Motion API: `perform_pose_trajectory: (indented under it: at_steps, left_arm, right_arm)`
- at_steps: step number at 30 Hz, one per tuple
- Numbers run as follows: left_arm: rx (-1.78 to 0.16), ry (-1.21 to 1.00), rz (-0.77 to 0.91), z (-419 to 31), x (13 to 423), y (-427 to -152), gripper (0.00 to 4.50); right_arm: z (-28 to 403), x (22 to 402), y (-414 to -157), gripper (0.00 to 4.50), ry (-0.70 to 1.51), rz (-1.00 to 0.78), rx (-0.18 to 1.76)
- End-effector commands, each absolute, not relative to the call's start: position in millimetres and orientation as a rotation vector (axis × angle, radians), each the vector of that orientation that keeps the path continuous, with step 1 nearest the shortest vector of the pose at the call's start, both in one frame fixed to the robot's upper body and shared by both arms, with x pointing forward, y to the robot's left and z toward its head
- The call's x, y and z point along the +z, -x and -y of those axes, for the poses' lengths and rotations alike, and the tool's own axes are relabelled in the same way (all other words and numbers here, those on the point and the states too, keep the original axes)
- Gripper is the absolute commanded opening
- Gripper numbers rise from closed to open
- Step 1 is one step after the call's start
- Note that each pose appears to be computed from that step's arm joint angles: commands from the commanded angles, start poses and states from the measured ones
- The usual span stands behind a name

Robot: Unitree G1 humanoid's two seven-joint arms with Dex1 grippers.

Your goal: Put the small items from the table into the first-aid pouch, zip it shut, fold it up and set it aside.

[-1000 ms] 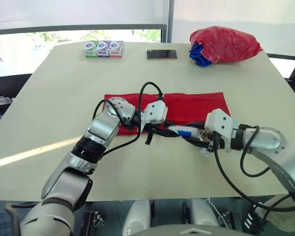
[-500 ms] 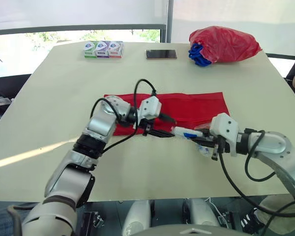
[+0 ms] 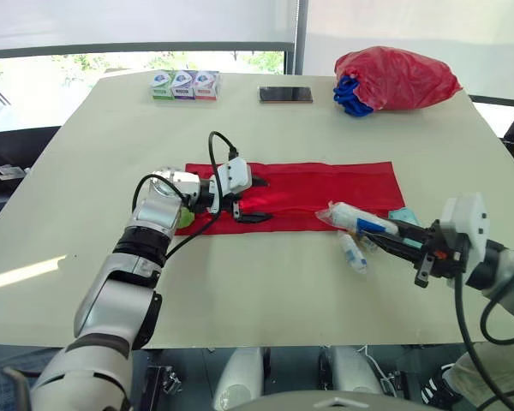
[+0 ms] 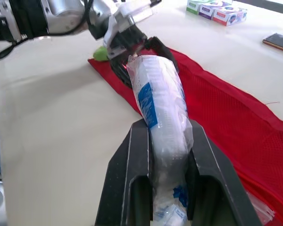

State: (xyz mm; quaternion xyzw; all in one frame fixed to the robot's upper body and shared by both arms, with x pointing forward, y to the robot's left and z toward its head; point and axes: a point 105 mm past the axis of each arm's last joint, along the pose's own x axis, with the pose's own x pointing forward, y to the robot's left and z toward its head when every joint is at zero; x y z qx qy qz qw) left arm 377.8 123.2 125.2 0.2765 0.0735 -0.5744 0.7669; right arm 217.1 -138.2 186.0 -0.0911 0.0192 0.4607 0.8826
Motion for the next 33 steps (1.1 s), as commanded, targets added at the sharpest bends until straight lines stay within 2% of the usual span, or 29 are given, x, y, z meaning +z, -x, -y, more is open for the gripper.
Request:
perform_pose_trajectory:
  at_steps: [1, 2, 5, 7, 8, 9, 10, 11, 13, 14, 15, 20, 26, 33]
  left_arm:
    - [-1.23, -0.626, -0.097, -113, 137, -385, 4.34]
    - [-1.226, -0.624, -0.098, -110, 135, -386, 4.34]
    - [-1.214, -0.627, -0.099, -105, 131, -389, 3.69]
    - [-1.203, -0.623, -0.101, -101, 128, -392, 2.89]
    - [-1.201, -0.629, -0.106, -99, 125, -393, 2.34]
    - [-1.2, -0.634, -0.11, -98, 124, -394, 2.34]
    - [-1.201, -0.643, -0.113, -98, 122, -394, 1.75]
    - [-1.207, -0.639, -0.116, -95, 120, -394, 1.49]
    - [-1.217, -0.639, -0.114, -91, 118, -393, 0.42]
    - [-1.224, -0.637, -0.114, -89, 118, -393, 0.15]
    - [-1.235, -0.624, -0.111, -88, 118, -392, 0.02]
    - [-1.26, -0.559, -0.106, -85, 120, -388, 0.02]
    - [-1.292, -0.445, -0.036, -81, 143, -385, 0.02]
    - [-1.353, -0.377, 0.0, -78, 154, -372, 0.02]
  right_arm:
    - [143, 195, -212, 0.22, 0.225, -0.016, 0.927]
    - [146, 194, -212, 0.22, 0.235, -0.024, 0.908]
    - [149, 191, -215, 0.22, 0.257, -0.037, 0.875]
    - [148, 189, -214, 0.22, 0.256, -0.04, 0.872]
    - [148, 189, -214, 0.22, 0.255, -0.041, 0.872]
    - [147, 188, -214, 0.22, 0.256, -0.041, 0.871]
    - [147, 188, -214, 0.22, 0.255, -0.041, 0.87]
    - [147, 188, -215, 0.22, 0.255, -0.042, 0.87]
    - [147, 189, -216, 0.22, 0.258, -0.043, 0.867]
    - [148, 188, -216, 0.22, 0.261, -0.045, 0.865]
    - [148, 188, -217, 0.22, 0.263, -0.052, 0.861]
    - [145, 180, -221, 0.22, 0.265, -0.094, 0.857]
    - [132, 154, -225, 0.22, 0.192, -0.223, 0.853]
    - [101, 130, -258, 0.22, 0.023, -0.299, 0.754]
